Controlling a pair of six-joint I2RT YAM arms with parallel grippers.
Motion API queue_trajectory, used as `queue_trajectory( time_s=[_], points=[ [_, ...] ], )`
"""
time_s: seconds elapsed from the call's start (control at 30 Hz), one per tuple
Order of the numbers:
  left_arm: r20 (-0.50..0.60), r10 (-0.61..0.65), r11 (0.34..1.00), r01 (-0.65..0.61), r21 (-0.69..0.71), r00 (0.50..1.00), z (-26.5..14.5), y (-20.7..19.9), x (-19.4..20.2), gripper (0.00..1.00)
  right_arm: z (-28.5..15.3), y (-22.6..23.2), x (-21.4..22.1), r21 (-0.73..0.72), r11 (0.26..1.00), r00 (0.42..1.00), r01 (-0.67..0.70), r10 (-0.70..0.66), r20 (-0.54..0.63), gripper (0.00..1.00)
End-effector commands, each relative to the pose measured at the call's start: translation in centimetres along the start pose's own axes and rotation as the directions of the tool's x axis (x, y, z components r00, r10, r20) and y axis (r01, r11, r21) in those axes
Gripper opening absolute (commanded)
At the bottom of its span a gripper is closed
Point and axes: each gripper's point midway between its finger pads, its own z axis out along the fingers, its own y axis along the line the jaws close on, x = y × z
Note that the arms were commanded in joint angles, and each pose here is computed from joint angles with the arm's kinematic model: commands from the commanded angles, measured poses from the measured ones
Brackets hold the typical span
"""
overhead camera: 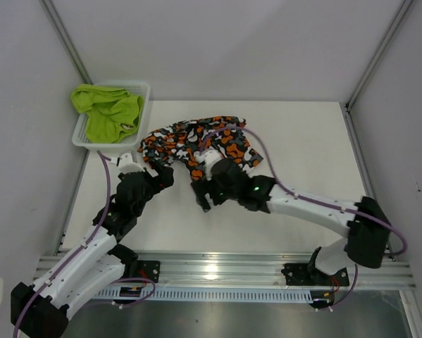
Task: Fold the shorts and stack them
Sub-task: Flatten the shorts out
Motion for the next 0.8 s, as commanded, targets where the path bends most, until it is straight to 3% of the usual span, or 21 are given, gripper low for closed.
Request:
queue_trajectory(
  time_s=[0.0,0.07,0.13,0.33,0.4,0.53,0.77],
  points=[
    [0.039,-0.032,0.999,0.031,0.036,0.999,0.5,-0.6,-0.6,0.99,-4.6,-3.1,-4.6,-0.222,0.964,0.963,-0.149,0.193,0.19,0.89],
    [0.014,-0.042,0.998,0.041,0.054,0.999,0.8,-0.8,0.3,0.99,-4.5,-4.0,-2.7,-0.298,0.924,0.947,-0.238,0.289,0.142,0.9],
    [-0.006,-0.046,0.996,0.046,0.071,0.999,1.2,-1.2,0.8,0.99,-4.0,-6.0,-2.2,-0.287,0.913,0.929,-0.29,0.34,0.144,0.86],
    [-0.048,-0.039,0.996,0.042,0.077,0.998,2.4,-2.0,1.7,0.99,-1.3,-6.7,0.5,-0.351,0.861,0.895,-0.369,0.431,0.117,0.77],
    [-0.059,-0.036,0.996,0.04,0.074,0.998,2.6,-2.0,1.9,0.99,-0.4,-6.5,0.7,-0.313,0.888,0.911,-0.338,0.392,0.127,0.74],
    [-0.047,-0.022,0.999,0.024,0.048,0.999,2.3,-1.7,1.2,0.99,2.3,-6.1,2.3,-0.102,0.976,0.972,-0.193,0.205,0.115,0.67],
    [0.017,-0.084,0.99,0.086,-0.112,0.996,1.4,2.7,0.4,0.99,4.5,-4.7,3.5,0.035,0.999,0.997,0.004,-0.006,0.072,0.54]
  ],
)
